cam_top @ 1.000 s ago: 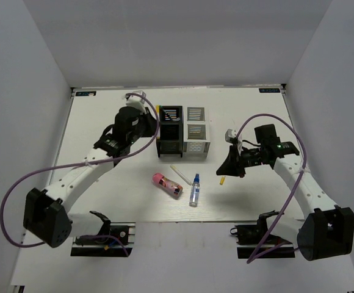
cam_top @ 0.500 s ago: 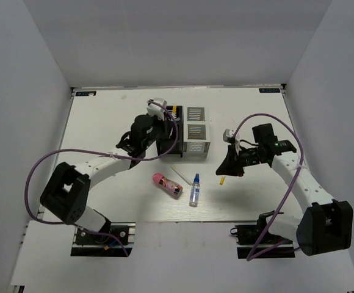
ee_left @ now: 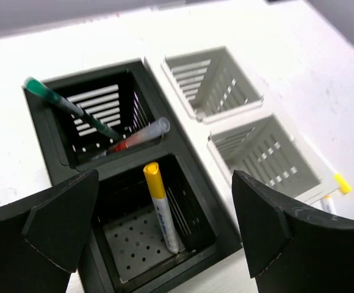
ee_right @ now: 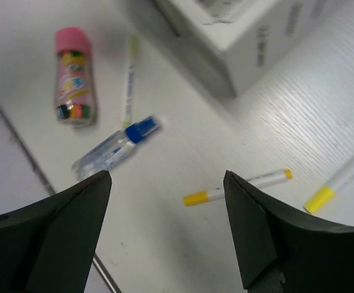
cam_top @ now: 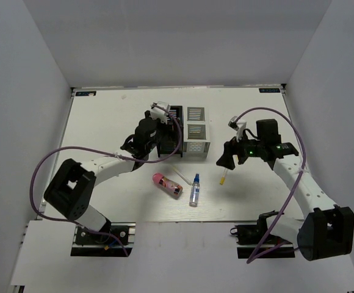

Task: Sort the stationery into containers
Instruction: Place the stationery into the container, then grab a piece of stationery with the right arm

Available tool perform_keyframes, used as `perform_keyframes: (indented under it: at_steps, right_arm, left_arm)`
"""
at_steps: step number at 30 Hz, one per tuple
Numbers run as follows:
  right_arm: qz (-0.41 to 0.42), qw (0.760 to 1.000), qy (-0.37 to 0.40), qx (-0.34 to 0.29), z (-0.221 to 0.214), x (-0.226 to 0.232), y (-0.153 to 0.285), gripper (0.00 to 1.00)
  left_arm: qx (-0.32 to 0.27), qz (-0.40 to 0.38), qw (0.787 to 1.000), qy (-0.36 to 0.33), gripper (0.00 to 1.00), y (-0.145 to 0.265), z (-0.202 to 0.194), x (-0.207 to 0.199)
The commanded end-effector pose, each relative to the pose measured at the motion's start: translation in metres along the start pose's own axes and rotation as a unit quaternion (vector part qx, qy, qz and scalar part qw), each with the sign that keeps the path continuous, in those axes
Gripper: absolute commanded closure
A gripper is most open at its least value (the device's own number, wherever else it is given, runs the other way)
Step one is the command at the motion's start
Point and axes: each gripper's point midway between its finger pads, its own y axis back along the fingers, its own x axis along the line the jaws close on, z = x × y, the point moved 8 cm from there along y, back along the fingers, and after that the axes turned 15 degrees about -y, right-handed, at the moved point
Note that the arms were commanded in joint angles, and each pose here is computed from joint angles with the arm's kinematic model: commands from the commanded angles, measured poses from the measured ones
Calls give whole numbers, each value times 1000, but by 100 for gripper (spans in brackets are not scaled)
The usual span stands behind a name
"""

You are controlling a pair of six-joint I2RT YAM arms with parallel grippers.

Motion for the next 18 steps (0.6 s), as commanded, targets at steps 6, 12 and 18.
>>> perform_keyframes:
  at_steps: [6, 12, 18]
  right_arm:
    - [-203, 965, -161, -46, 24, -62, -5, 45]
    - [-251, 953, -168, 3, 26, -106, -22, 53]
    - [-314, 938, -147, 19, 31, -135, -27, 51]
  left_arm:
    - [-40, -4, 998, 55, 0, 49, 72, -1]
    - [-8, -40, 978, 205, 0, 107, 72, -11]
    - [34, -47, 934, 352, 0, 152, -1, -23]
